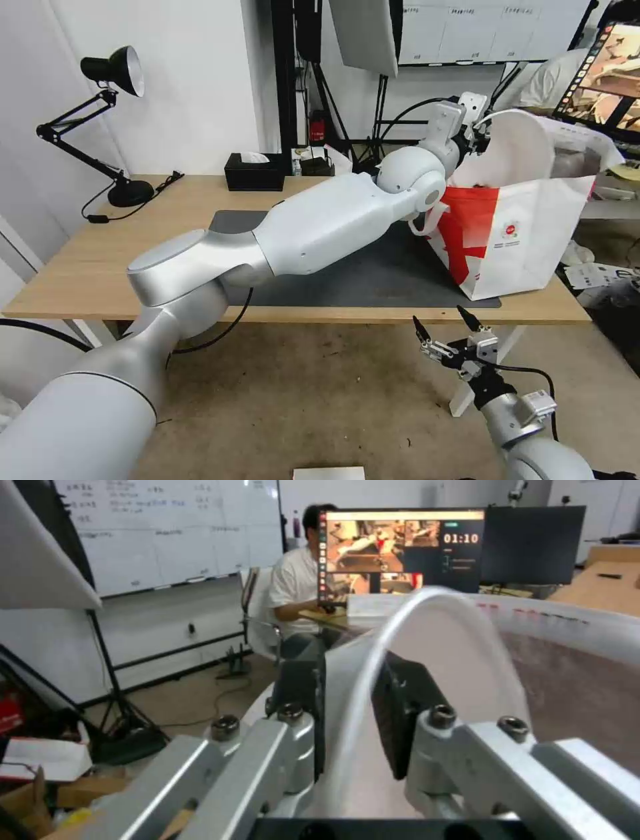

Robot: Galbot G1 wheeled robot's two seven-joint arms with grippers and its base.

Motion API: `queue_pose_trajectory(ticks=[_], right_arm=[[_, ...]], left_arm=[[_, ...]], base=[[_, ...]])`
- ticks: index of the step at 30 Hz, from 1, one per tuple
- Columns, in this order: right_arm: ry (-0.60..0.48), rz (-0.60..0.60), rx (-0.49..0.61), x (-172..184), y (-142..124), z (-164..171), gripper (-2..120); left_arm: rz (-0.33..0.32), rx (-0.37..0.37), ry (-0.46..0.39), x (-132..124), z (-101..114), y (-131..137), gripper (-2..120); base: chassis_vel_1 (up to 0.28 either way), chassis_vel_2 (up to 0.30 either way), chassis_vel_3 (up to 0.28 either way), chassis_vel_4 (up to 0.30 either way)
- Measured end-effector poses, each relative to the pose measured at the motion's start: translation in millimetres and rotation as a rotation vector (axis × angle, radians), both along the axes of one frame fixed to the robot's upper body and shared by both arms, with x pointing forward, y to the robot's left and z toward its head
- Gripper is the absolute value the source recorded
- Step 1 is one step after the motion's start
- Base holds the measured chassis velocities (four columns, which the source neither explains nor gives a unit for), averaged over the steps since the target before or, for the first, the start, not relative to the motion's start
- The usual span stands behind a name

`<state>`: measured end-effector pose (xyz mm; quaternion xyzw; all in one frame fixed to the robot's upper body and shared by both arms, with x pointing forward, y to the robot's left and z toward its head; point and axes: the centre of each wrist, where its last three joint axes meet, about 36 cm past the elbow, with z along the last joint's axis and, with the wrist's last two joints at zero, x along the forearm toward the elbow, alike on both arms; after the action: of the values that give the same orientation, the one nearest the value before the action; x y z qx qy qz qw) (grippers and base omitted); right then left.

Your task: Pick up the trash from the table and place it into the takeout bag.

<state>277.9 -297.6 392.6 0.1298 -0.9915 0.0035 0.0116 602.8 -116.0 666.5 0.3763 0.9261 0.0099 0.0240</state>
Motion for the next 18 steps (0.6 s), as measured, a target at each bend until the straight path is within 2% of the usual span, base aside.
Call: queue_pose_trajectory(ticks=[3,4,7,8,11,12,14,16,17,18], right_arm=[[0.0,0.0,0.0,0.0,0.0,0.0,100],[0.0,0.0,0.0,0.0,0.0,0.0,100],[0.0,0.0,0.0,0.0,0.0,0.0,100],[0.0,0.0,0.0,0.0,0.0,0.0,100],[0.0,0.0,0.0,0.0,0.0,0.0,100],[0.0,0.0,0.0,0.0,0.0,0.0,100],[0.0,0.0,0.0,0.0,0.0,0.0,100],[0.0,0.0,0.0,0.0,0.0,0.0,100],[0.0,0.0,0.0,0.0,0.0,0.0,100],[0.0,0.0,0.0,0.0,0.0,0.0,100]], left_arm=[[-0.019,0.003,0.014,-3.0,-6.6,-1.5,39],[-0.019,0.003,0.014,-3.0,-6.6,-1.5,39],[-0.024,0.005,0.017,-4.5,-8.8,-2.3,54],[-0.024,0.005,0.017,-4.5,-8.8,-2.3,54],[-0.024,-0.007,0.025,-4.7,-5.7,-1.5,70],[-0.024,-0.007,0.025,-4.7,-5.7,-1.5,70],[-0.021,-0.016,0.028,-4.6,-4.1,-0.6,79],[-0.02,-0.018,0.03,-4.9,-4.3,-0.5,82],[-0.02,-0.02,0.031,-5.4,-4.4,-0.6,89],[-0.02,-0.02,0.031,-5.4,-4.4,-0.6,89]], base=[[0.0,0.0,0.0,0.0],[0.0,0.0,0.0,0.0],[0.0,0.0,0.0,0.0],[0.0,0.0,0.0,0.0],[0.0,0.0,0.0,0.0],[0.0,0.0,0.0,0.0],[0.0,0.0,0.0,0.0],[0.0,0.0,0.0,0.0],[0.0,0.0,0.0,0.0],[0.0,0.0,0.0,0.0]])
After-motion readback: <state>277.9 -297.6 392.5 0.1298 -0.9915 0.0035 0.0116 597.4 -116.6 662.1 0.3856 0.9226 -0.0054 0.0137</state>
